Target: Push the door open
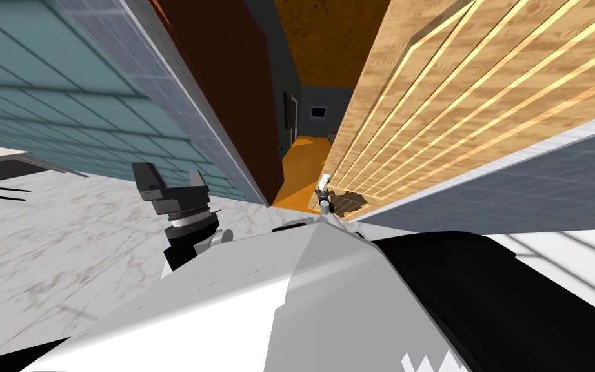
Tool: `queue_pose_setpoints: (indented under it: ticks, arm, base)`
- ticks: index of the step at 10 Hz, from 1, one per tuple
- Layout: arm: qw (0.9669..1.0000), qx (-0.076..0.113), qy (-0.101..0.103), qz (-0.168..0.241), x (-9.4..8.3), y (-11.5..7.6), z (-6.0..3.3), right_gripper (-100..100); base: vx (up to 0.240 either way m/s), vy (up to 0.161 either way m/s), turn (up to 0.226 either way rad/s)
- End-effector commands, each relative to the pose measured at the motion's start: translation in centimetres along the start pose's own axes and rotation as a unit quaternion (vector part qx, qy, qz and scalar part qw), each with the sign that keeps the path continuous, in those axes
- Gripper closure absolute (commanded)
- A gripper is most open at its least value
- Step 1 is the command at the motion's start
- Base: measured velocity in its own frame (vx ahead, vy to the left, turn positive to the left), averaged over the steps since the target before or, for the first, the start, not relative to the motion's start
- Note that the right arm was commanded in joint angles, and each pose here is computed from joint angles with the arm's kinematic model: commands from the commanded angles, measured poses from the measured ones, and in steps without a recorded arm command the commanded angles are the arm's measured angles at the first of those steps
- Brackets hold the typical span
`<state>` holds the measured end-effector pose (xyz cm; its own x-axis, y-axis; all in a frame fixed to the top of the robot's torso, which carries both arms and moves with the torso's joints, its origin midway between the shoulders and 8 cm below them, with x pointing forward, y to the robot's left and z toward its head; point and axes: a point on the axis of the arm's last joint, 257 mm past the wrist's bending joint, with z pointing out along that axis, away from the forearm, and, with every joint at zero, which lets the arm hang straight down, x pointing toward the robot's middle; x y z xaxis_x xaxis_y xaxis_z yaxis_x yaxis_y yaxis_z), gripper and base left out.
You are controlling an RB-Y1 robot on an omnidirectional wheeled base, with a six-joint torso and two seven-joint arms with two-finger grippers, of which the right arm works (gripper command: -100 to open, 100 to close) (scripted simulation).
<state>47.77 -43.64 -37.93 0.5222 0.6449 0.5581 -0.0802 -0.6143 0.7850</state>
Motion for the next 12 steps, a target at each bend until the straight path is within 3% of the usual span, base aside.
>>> queue_pose_setpoints:
  ticks: [1,2,3,4,6,8,12]
  arm:
    - [0.9986,-0.022,0.0,-0.048,0.1,1.5,0.44,-100]
    - [0.9962,-0.036,0.0,-0.079,0.2,2.5,0.7,-100]
    - [0.9957,-0.037,0.002,-0.085,0.4,2.5,0.7,-100]
    - [0.9922,-0.051,0.003,-0.114,0.6,3.4,0.91,-100]
    - [0.9834,-0.076,0.002,-0.165,1.0,5.1,1.28,-100]
    - [0.9723,-0.098,0.003,-0.212,1.5,6.6,1.51,-100]
    - [0.9525,-0.131,0.003,-0.275,2.3,8.6,1.76,-100]
  base:
    - [-0.083,0.023,0.101]
    - [-0.085,0.025,0.088]
    - [-0.065,0.017,0.029]
    - [-0.061,0.014,0.062]
    - [-0.073,0.016,0.089]
    - [-0.092,0.024,0.059]
    - [-0.072,0.03,0.048]
